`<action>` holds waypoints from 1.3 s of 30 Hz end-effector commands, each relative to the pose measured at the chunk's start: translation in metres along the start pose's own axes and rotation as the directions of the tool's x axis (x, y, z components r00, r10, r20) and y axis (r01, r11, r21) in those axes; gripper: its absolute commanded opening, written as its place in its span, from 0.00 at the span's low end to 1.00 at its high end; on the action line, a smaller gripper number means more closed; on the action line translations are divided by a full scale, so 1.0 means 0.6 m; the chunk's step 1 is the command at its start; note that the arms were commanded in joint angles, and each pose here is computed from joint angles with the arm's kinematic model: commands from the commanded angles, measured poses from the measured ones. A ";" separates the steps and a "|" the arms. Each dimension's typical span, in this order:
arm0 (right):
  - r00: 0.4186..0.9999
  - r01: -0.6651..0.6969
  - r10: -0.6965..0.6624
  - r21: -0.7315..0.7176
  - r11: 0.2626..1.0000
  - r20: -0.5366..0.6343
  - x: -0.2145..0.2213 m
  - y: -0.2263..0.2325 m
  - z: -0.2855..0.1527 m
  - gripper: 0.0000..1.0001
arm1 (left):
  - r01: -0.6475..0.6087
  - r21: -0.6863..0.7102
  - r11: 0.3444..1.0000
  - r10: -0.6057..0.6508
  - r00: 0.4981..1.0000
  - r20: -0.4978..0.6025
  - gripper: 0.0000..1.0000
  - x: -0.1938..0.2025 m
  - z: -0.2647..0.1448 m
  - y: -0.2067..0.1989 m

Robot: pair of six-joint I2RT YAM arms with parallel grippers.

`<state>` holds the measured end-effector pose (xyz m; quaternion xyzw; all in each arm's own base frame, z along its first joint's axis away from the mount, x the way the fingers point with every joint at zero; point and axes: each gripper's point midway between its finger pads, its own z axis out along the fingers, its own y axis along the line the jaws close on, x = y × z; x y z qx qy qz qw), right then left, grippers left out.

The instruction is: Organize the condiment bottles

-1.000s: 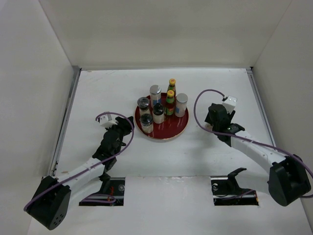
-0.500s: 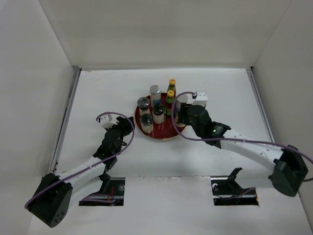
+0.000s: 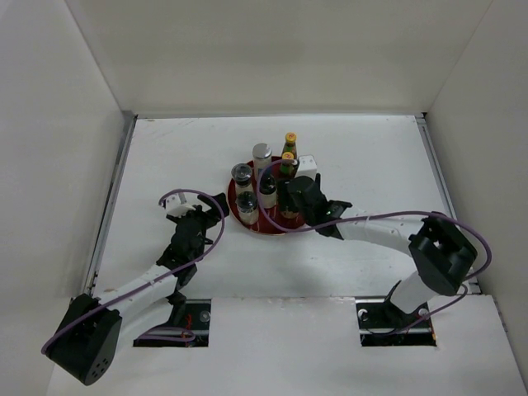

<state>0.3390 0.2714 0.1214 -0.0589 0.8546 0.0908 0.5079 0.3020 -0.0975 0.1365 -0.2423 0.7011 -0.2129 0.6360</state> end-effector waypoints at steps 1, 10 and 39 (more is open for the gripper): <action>0.992 -0.042 0.048 -0.055 0.998 0.117 -0.072 0.036 -0.008 0.83 | 0.011 -0.024 1.000 -0.010 0.999 0.047 1.00 -0.018 0.006 0.007; 0.955 -0.126 0.138 -0.065 0.990 0.262 -0.150 -0.006 -0.095 1.00 | 0.002 -0.084 0.996 0.003 0.998 0.059 1.00 -0.027 0.007 0.026; 0.861 -0.483 0.418 0.210 0.850 0.289 -0.037 -0.250 -0.059 1.00 | -0.157 -0.315 0.936 0.113 0.981 -0.156 1.00 -0.062 0.051 0.011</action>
